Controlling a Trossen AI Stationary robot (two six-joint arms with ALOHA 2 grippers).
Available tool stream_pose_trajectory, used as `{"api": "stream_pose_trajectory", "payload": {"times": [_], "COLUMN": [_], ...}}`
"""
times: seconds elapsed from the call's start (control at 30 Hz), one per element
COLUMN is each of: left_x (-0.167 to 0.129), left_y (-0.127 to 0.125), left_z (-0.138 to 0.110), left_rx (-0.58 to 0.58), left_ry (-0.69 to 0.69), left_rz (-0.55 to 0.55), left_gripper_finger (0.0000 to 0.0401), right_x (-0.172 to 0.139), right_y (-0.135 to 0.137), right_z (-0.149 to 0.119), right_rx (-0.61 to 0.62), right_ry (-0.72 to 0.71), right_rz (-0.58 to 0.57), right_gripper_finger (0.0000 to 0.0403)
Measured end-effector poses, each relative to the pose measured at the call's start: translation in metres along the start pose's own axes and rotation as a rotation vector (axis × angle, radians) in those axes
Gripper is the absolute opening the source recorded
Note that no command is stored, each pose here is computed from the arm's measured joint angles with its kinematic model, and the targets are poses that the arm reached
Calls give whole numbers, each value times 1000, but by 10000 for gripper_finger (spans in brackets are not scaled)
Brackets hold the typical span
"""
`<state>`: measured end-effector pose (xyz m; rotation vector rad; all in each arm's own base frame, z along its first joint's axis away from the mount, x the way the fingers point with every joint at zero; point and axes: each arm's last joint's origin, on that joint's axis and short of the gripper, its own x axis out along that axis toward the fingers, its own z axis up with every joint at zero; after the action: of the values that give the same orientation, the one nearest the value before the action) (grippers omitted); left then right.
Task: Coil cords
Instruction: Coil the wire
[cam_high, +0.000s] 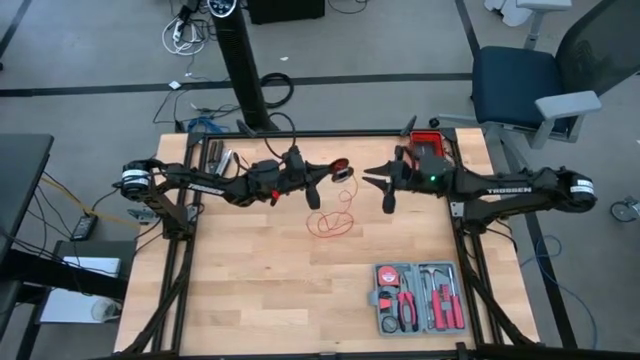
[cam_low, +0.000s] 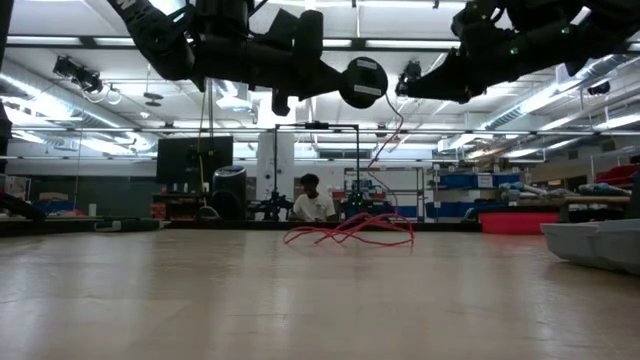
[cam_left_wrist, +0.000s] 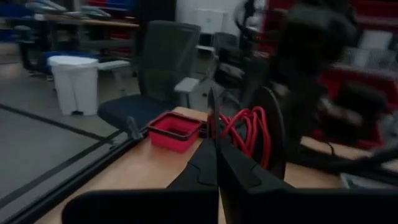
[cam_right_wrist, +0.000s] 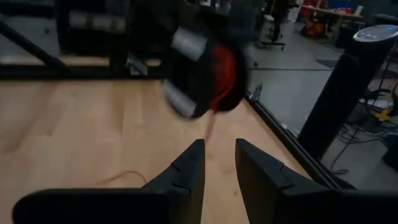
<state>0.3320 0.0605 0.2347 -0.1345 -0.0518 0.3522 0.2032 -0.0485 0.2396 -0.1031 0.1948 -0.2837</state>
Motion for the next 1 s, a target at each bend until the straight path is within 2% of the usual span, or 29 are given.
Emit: {"api": "stream_pose_trajectory", "payload": {"times": [0.23, 0.57, 0.67, 0.8, 1.0], "left_x": [1, 2, 2, 1, 1], "left_y": [-1, 0, -1, -4, -5], "left_z": [5, 7, 7, 6, 6], "left_rx": [-41, -120, -52, 63, 126], "left_ry": [-42, -56, -47, -35, -26], "left_rz": [-3, 38, -8, -95, -139], "left_gripper_finger": [0, 1, 1, 1, 1], "right_x": [9, 8, 7, 5, 2], "right_y": [22, 43, 44, 39, 32], "right_z": [-8, -12, -7, 6, 12], "right_rx": [-143, -290, -222, -112, -25], "right_ry": [56, 108, 51, -79, -130], "right_rz": [7, -112, -110, -3, 84], "right_gripper_finger": [85, 86, 86, 84, 78]}}
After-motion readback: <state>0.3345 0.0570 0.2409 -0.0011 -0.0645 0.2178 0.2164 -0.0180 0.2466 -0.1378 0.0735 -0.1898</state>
